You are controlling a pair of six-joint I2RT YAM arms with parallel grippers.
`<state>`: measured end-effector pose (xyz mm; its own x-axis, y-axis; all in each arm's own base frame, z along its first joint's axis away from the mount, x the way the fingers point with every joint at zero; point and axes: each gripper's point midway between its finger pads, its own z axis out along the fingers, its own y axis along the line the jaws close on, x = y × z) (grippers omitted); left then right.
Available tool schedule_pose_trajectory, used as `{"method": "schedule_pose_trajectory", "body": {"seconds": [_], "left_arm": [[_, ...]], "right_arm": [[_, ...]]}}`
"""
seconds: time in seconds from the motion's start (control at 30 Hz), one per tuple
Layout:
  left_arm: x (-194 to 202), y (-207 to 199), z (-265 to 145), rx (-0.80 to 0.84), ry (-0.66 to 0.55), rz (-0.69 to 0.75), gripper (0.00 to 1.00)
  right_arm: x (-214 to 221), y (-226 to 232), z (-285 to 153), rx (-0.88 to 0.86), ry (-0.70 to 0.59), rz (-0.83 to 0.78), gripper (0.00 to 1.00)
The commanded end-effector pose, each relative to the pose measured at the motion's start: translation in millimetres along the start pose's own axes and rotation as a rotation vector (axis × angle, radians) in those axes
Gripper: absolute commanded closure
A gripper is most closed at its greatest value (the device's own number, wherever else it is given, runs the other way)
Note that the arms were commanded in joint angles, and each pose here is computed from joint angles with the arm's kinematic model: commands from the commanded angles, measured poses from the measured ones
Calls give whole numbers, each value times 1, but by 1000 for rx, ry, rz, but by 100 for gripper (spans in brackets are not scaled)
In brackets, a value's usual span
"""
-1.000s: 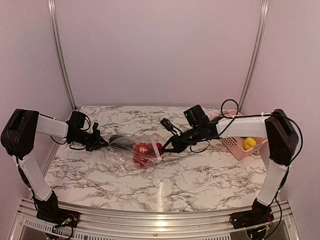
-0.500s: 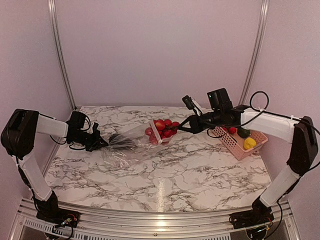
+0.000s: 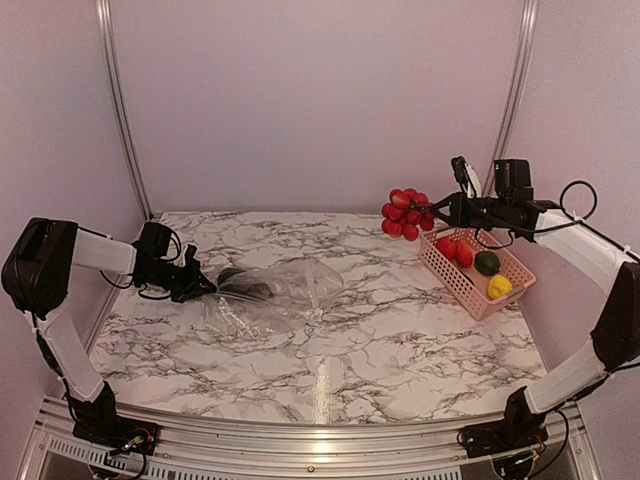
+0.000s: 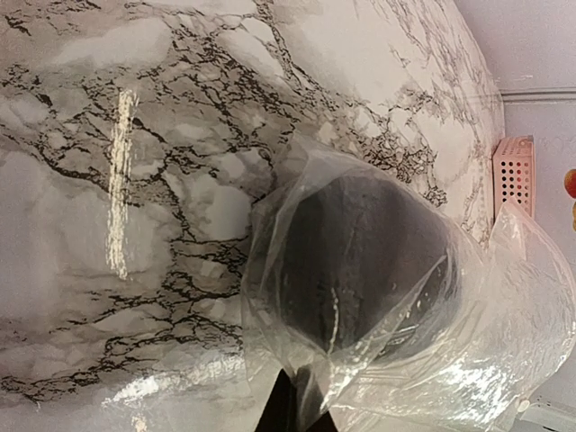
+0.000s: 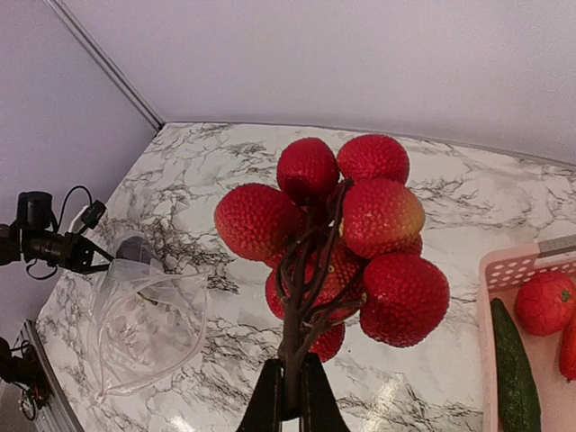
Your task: Open the zip-top bag and remove the fake food
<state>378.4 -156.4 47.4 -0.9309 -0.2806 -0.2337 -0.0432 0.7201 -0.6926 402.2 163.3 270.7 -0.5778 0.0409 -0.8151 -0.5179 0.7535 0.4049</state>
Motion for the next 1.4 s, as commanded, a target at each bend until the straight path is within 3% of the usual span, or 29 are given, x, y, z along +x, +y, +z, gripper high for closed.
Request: {"method": "schedule_pose_trajectory", "body": {"seconds": [0.0, 0.4, 0.83, 0.93, 1.1, 1.37], "left_arm": [[-2, 3, -2, -17, 6, -2, 100], [-3, 2, -2, -13, 10, 0, 100], [0, 4, 2, -9, 30, -2, 100], [1, 4, 2, -10, 35, 2, 100], [1, 3, 0, -11, 33, 8, 100], [2, 3, -1, -11, 35, 14, 100]], "right_arm": [[-22, -47, -37, 185, -92, 39, 100], [15, -135, -108, 482, -152, 207, 100], [115, -189, -83, 598, 73, 284, 98], [118, -191, -79, 588, 115, 298, 71], [87, -174, -91, 565, 29, 260, 41], [33, -144, -96, 452, -59, 194, 32]]}}
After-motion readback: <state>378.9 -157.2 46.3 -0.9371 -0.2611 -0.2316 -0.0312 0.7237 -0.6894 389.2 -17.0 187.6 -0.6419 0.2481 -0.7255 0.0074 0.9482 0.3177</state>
